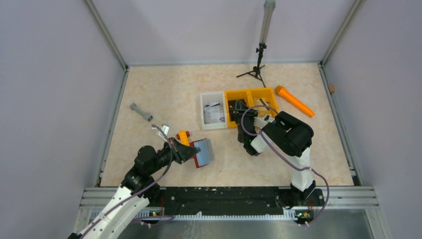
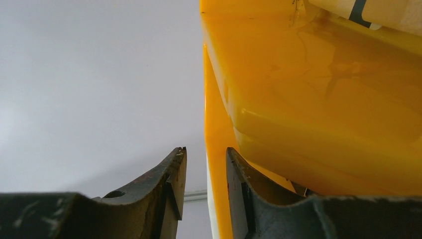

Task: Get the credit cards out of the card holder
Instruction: Place the credit card in the storage box.

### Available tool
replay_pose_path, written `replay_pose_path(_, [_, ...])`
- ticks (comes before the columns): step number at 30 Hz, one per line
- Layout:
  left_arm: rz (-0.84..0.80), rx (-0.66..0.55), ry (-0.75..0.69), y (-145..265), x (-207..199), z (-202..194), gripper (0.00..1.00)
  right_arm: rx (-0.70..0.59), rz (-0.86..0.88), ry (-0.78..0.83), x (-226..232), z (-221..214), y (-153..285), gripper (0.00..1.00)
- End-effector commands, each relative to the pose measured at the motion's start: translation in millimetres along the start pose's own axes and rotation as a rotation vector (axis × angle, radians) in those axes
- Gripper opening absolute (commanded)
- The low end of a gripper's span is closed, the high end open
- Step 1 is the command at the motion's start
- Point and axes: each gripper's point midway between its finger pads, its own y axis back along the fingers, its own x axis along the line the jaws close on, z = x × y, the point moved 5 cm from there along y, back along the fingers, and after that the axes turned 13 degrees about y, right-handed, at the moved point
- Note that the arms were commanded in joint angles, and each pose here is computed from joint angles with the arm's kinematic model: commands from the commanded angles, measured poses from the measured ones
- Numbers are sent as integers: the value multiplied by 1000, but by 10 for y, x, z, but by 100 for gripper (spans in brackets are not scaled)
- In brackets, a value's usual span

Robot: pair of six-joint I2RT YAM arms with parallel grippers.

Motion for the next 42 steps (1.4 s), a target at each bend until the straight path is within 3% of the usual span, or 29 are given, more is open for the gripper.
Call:
replay_pose_path(1, [-96,-40,-39,-5,-235,107,0,-35,81,-99,346,101,-7,37])
replay_pose_path(7, [-95,-43,-35,-14,-239,116,0,-7,147,-128,577,197,189,38])
replay_pose_path(13, [-105,-36,-25,-24,-264,116,0,131,379,69,927,200,571,39])
replay_pose_path(15, [-108,-34,-20,-22,-268,112,0,171,470,110,967,271,730,53])
replay_pose_path(23, [-166,-34,20,-40,-346,118,0,527,703,328,827,278,1255,55])
replay_pose_path(30, [-219,-26,65,-77,-446,140,0,880,544,559,542,125,1479,65])
replay_pose_path(35, [-277,-29,101,-71,-584,179,0,987,598,623,498,276,1707,88])
replay_pose_path(42, [-366,-41,147,-73,-810,266,0,1138,547,627,388,448,1887,93])
